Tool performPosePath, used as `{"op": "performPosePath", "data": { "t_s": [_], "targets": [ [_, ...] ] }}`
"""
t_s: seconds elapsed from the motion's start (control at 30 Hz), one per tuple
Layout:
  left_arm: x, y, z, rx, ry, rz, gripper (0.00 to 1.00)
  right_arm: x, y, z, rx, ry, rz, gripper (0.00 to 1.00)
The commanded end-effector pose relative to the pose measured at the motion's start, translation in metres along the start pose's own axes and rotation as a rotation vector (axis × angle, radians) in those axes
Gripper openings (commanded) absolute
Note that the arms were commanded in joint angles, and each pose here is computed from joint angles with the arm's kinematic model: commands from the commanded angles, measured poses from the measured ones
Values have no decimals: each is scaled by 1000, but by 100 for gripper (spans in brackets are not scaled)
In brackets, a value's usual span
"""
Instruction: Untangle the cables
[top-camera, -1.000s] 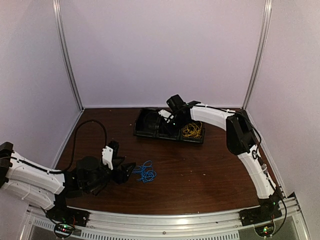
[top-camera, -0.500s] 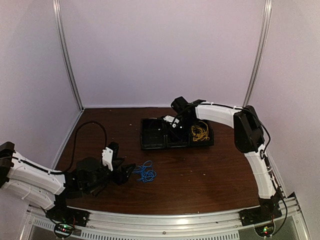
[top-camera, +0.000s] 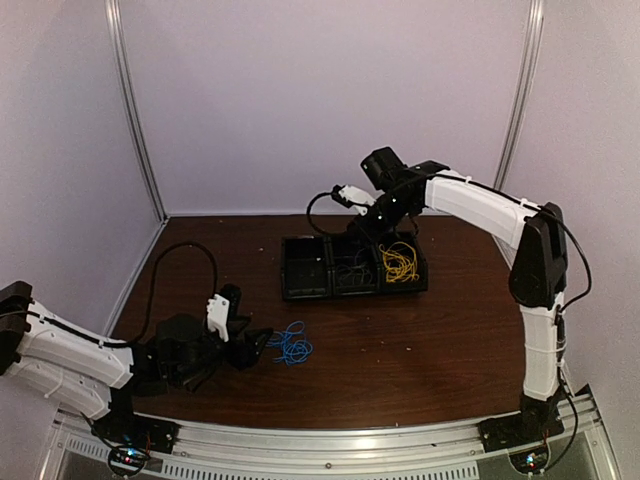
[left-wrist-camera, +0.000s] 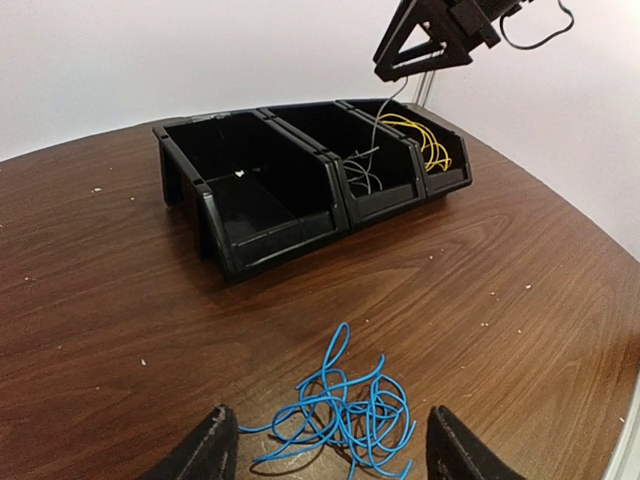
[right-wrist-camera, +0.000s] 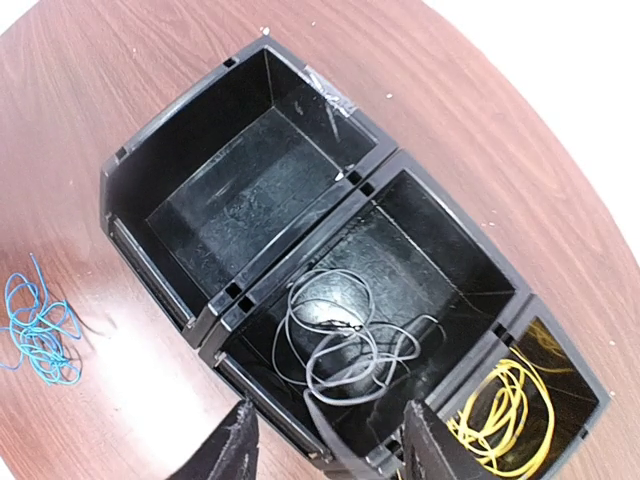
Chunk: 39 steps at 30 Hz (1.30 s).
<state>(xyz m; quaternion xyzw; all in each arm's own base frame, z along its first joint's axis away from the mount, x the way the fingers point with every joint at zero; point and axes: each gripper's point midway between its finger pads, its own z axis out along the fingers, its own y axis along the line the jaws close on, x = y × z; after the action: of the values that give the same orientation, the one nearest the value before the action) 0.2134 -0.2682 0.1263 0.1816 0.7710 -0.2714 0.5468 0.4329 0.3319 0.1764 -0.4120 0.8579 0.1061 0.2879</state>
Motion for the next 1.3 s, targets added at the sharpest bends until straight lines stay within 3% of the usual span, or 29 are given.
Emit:
{"op": "performPosePath", "data": {
  "t_s": [0.0,0.3,0.53,0.73,1.27],
  "targets": [
    [-10,-14,11,31,-8,20,66,4,-9,-15,55,9,-14,51],
    [-11,-20,16,44,7,31,65,-13,-16,-56,119,-81,-71,54],
    [-13,-19,16,36,8,42,66,51,-21,-44,41,95,-204,49],
    [-10,-20,20,41,12,47,66,88,-46,-32,75,193,-258,45],
    [-6,-17,16,39,12,24,65,97,-62,9,78,249,-263,41]
  ]
}}
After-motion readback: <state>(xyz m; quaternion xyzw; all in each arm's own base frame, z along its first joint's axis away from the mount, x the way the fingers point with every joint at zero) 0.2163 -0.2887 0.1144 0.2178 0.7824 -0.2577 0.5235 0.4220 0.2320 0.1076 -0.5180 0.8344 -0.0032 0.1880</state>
